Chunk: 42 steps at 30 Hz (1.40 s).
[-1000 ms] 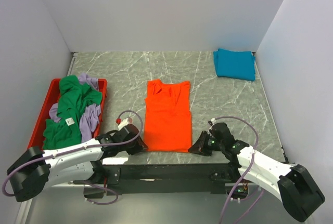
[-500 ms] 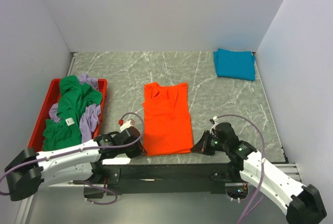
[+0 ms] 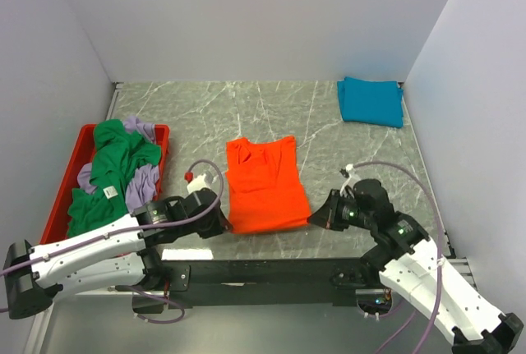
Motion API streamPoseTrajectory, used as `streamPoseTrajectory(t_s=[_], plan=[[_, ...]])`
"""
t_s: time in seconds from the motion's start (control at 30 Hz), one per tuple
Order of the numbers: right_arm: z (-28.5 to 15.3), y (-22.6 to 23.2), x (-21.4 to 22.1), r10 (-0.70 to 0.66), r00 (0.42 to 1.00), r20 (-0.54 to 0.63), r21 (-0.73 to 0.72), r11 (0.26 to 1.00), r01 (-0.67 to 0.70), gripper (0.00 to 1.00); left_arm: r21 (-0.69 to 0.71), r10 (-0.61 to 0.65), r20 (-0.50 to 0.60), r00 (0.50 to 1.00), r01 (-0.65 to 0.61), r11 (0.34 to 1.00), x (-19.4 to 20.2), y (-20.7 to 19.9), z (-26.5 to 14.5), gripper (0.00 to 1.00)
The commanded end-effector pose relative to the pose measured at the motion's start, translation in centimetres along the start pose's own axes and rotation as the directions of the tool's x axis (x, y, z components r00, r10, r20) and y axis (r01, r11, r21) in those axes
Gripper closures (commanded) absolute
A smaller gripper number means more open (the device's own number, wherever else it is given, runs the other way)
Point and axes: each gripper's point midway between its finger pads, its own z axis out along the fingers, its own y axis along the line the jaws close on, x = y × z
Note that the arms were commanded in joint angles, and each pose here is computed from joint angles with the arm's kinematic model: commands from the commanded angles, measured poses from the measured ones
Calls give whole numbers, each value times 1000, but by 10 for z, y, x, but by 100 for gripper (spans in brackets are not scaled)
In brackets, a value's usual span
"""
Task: Fold and stack the t-shirts
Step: Fold the tshirt
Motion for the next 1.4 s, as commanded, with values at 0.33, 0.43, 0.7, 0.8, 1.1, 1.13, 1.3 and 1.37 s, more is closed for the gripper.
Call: streamPoseTrajectory(t_s=[0.33,0.43,0.7,0.8,1.1,1.13,1.3,1.37], plan=[[7,46,-106,-103,983,155,88,992,90,100,59,69,232,970,-85,995,-118,-48,-12,100],[18,49,-141,-79,980,184,94,994,63,100,40,68,232,970,-80,996,-147,-53,8,100],[65,36,-221,9,988,153,96,995,-24,100,38,-38,277,960,29,999,-218,-65,40,100],[82,26,-247,54,991,124,67,996,-63,100,14,-69,298,952,68,998,-245,-62,56,100],[145,-10,-296,148,988,45,37,988,-150,100,-43,-115,290,950,133,990,-308,-41,109,99],[147,-6,-310,130,990,59,32,991,-132,100,-57,-120,274,954,140,988,-310,-34,120,99],[174,-44,-321,155,987,31,113,981,-157,67,-48,-114,286,951,134,990,-335,-31,132,56],[171,-45,-324,142,989,48,122,982,-147,60,-39,-103,289,952,120,992,-343,-30,131,42]])
